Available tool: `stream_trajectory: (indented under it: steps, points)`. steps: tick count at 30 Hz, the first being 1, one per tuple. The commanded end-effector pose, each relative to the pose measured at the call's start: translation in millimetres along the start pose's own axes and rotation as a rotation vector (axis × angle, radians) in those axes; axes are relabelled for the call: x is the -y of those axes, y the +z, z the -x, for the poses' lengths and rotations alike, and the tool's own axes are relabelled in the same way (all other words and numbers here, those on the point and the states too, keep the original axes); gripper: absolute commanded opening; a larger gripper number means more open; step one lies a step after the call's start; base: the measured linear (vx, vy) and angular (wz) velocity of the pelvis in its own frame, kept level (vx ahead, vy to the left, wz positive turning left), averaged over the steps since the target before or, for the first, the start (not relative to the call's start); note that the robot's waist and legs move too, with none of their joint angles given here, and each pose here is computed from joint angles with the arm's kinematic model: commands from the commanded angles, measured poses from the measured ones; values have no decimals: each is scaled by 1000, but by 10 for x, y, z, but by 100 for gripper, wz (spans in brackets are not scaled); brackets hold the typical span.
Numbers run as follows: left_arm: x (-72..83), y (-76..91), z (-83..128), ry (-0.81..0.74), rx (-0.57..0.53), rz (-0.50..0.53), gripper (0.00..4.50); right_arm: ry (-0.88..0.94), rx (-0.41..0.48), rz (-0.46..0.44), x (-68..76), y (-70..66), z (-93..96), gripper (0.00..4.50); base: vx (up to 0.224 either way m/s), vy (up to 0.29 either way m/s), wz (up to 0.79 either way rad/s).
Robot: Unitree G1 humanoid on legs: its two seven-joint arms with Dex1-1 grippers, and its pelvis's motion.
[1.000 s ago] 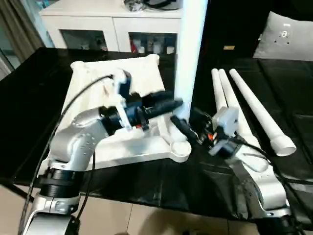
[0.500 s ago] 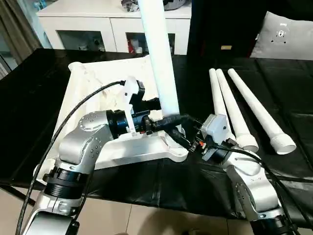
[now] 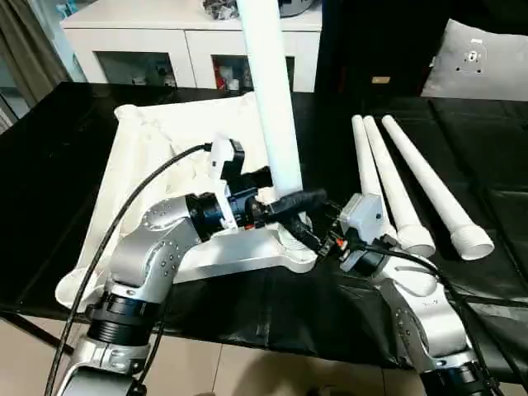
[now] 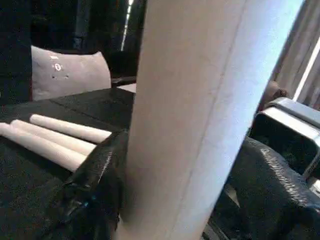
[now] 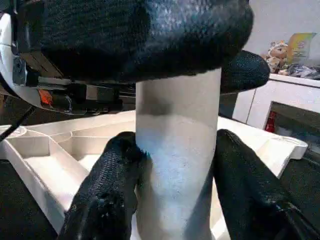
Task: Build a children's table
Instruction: Pick table leg
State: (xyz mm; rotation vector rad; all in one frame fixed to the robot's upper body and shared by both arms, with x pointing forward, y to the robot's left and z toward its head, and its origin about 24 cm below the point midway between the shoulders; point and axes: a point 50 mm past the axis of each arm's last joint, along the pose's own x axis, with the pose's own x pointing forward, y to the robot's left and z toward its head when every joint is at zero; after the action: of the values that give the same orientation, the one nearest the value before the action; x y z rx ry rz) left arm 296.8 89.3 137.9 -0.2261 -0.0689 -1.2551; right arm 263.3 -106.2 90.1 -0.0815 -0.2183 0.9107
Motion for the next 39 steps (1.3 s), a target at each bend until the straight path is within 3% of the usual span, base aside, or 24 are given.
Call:
stream_trajectory:
  steps: [1,4,7,16,31,39]
  points:
    - [-12,3,38,7,-6,-17,291,-3,21,2,12,25,-27,185,0,0,0]
    - [-19,-15,51,8,-16,-22,287,-8,21,-1,19,16,-24,185,0,0,0]
    - [-31,-27,62,14,-17,-20,251,-9,21,-4,16,14,-23,185,0,0,0]
    - [-62,-29,77,38,11,2,201,-17,21,-7,30,5,-24,185,0,0,0]
    - [-102,-14,19,89,37,13,196,-46,21,-2,72,19,-49,185,0,0,0]
    - [-179,84,-11,176,65,1,194,-81,14,-10,129,43,-66,185,0,0,0]
